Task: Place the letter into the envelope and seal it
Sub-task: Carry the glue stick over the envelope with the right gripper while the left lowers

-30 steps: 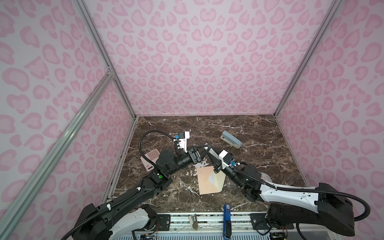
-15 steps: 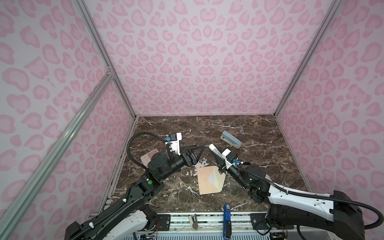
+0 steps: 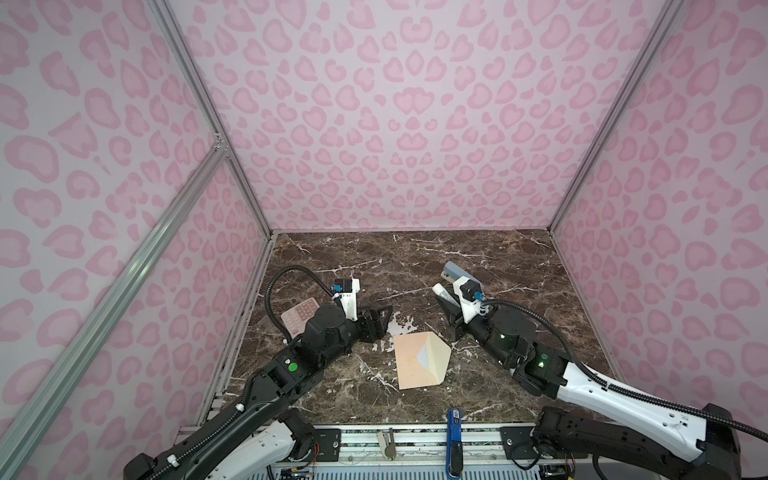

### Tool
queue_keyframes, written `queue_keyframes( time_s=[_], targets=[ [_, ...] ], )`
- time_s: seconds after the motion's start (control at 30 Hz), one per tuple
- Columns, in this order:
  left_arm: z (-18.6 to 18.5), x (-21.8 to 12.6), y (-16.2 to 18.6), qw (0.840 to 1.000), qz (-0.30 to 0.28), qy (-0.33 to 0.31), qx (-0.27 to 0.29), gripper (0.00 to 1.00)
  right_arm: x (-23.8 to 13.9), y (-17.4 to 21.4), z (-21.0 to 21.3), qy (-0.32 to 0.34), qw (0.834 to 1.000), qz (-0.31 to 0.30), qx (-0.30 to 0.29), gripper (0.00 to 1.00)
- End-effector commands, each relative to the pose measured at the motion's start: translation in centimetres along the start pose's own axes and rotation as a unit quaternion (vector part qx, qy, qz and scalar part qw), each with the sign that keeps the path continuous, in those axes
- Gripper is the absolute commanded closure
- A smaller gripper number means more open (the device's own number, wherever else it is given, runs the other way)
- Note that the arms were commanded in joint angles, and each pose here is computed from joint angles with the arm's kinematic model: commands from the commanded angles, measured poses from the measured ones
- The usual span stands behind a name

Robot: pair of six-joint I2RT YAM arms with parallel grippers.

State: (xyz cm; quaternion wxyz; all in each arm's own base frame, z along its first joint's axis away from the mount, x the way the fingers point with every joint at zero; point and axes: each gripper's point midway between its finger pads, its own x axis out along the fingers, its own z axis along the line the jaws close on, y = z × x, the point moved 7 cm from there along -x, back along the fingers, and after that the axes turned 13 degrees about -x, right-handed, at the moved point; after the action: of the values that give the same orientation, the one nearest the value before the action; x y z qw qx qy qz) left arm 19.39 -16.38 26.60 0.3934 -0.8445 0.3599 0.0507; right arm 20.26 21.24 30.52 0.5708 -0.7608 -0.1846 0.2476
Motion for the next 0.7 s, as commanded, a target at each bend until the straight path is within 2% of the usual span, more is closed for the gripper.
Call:
queue_keyframes(
  time_s=[0.0, 0.07, 0.23, 0.47, 0.67],
  targets=[
    [2.2, 0.5, 1.2, 0.998, 0.015, -0.054, 0.015, 0.31, 0.1, 1.9, 0.3, -0.026, 0.993, 0.106, 0.046, 0.93],
    [2.8, 0.9, 1.9, 0.998, 0.025, -0.063, 0.014, 0.34, 0.4, 2.0, 0.1, -0.023, 0.986, 0.151, 0.062, 0.93],
    [4.2, 2.2, 3.7, 0.995, 0.053, -0.079, 0.012, 0.36, 1.5, 3.4, 0.3, -0.016, 0.956, 0.278, 0.091, 0.95],
    [5.5, 4.0, 6.6, 0.992, 0.095, -0.078, 0.004, 0.61, 3.3, 5.7, 2.0, -0.028, 0.915, 0.376, 0.146, 0.95],
    [6.0, 5.4, 9.0, 0.989, 0.128, -0.079, 0.0, 0.76, 5.0, 7.4, 4.1, -0.075, 0.866, 0.46, 0.183, 0.93]
  ],
)
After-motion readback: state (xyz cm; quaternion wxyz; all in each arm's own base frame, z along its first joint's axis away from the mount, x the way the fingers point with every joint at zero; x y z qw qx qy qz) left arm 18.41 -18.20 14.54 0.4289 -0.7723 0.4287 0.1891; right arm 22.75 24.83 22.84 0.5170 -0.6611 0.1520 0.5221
